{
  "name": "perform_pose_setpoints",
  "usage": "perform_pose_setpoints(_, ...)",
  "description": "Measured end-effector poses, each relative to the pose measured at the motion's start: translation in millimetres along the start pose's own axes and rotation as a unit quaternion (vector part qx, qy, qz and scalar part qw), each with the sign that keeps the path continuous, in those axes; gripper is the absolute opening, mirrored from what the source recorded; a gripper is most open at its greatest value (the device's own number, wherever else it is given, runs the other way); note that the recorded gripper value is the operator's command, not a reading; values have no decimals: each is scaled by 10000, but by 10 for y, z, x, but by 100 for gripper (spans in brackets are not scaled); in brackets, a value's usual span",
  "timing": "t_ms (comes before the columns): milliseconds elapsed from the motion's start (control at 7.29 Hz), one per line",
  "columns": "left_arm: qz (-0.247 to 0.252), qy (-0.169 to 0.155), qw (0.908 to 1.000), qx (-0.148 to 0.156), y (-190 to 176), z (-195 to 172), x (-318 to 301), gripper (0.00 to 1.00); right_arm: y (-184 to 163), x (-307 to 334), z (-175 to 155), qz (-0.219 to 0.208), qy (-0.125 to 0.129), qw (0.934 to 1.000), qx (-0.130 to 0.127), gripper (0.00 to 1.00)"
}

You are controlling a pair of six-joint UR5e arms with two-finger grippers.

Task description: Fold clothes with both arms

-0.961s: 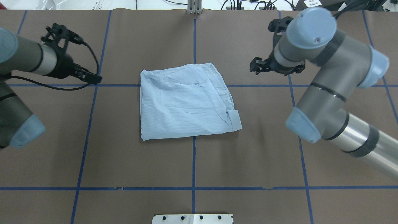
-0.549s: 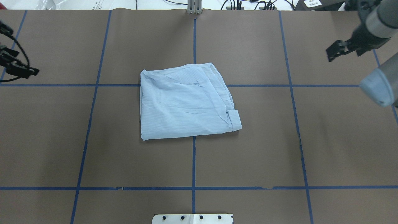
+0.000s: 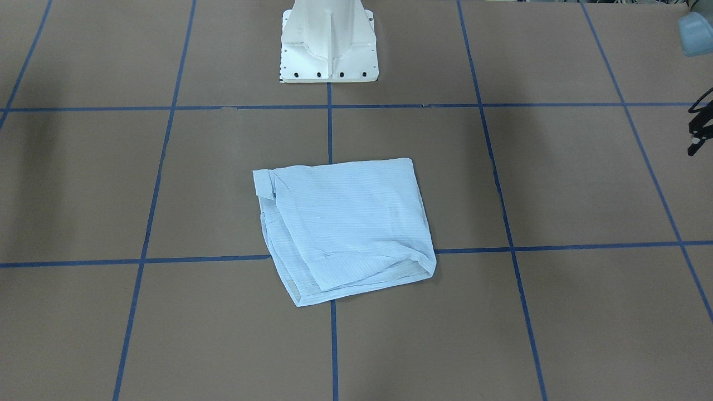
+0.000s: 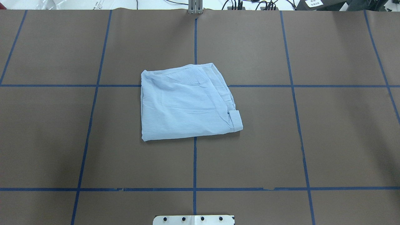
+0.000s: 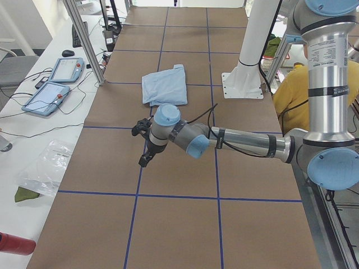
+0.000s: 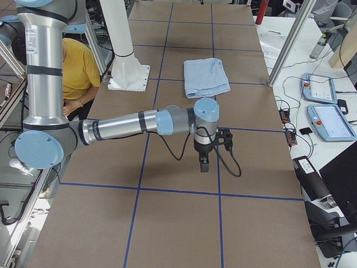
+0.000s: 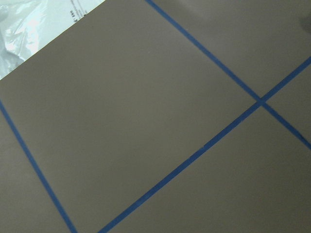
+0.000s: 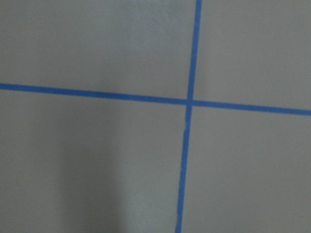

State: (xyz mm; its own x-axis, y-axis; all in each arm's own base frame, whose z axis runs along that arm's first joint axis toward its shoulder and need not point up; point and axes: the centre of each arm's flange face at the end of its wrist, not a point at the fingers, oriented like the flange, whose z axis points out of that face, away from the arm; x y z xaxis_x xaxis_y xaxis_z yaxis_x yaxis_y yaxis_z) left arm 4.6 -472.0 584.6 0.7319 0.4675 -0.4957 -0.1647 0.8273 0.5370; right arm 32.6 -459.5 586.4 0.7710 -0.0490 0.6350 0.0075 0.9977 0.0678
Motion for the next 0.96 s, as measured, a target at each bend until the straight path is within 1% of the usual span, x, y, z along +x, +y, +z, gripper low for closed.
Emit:
perform_pose_setpoints(137,-237,-190,9995,28,154,6,-245,100,226,231,87,186,-3,9998,-55,100)
perform_pose_setpoints(275,-455,-268,9986,0,259,-2,-384,100,396,436,199,392,-14,9991,-158,100)
perform_pose_setpoints(412,-702,-214,9971,-186,291,10,-446,100,502,584,306,548,-23,9981,-264,100)
perform_pose_setpoints(686,-1280,-18,9888,-764,309,-90,-455,100,579,689,392,661,-26,9972,-353,100)
perform_pose_setpoints(824,-1559,46,9831,-963,356,-204,-454,100,584,699,402,675,-25,9971,-363,100)
perform_pose_setpoints(961,-1802,151,9776,-1072,422,-286,-470,100,584,700,403,676,-25,9970,-363,100)
